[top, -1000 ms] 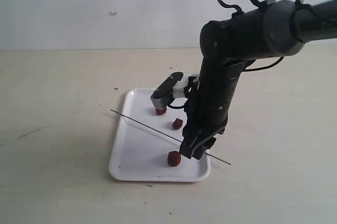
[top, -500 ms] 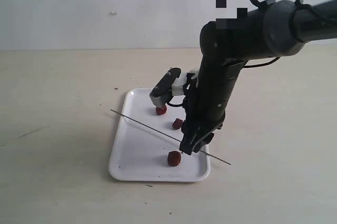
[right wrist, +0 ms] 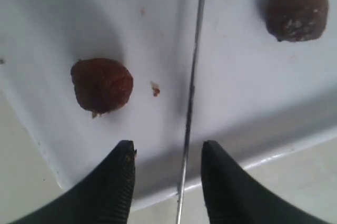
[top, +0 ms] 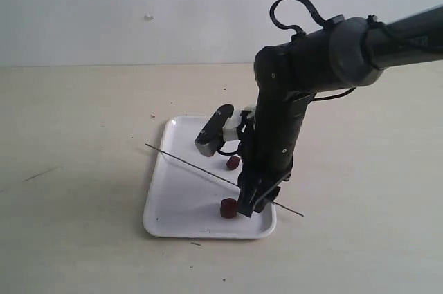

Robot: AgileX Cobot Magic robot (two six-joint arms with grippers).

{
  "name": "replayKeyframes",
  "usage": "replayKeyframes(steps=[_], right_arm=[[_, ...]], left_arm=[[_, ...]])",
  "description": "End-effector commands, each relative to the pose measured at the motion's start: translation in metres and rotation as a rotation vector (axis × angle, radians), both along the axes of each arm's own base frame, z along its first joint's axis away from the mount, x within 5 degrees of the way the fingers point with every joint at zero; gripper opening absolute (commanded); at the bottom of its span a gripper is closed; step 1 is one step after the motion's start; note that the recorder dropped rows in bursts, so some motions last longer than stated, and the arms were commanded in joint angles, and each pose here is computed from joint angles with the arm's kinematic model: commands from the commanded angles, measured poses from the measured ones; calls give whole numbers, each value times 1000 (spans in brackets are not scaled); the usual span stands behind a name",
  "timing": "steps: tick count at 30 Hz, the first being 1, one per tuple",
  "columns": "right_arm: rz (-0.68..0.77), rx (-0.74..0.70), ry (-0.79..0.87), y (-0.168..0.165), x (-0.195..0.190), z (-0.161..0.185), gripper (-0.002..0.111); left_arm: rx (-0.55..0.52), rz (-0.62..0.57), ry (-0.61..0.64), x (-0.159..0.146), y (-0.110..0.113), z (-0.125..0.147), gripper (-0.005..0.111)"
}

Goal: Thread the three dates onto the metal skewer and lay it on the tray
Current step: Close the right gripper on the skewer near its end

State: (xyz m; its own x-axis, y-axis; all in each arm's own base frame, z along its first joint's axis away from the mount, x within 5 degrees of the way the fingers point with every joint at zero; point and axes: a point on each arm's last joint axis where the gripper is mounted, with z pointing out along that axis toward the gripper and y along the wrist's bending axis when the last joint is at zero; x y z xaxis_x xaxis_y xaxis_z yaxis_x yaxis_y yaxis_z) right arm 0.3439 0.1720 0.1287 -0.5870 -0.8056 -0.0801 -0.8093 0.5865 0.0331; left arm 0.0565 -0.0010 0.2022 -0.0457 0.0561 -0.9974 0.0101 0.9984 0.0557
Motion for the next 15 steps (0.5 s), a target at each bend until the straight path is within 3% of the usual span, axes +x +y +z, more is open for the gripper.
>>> replayKeyframes(steps=[1,15], right_arm=[[18,-12,5,2,1,-7,42],[22,-4,-36,3,4,-7,42]], left_arm=[[-5,5,-2,0,0,-1,0],[-5,5,-2,0,0,-1,0]])
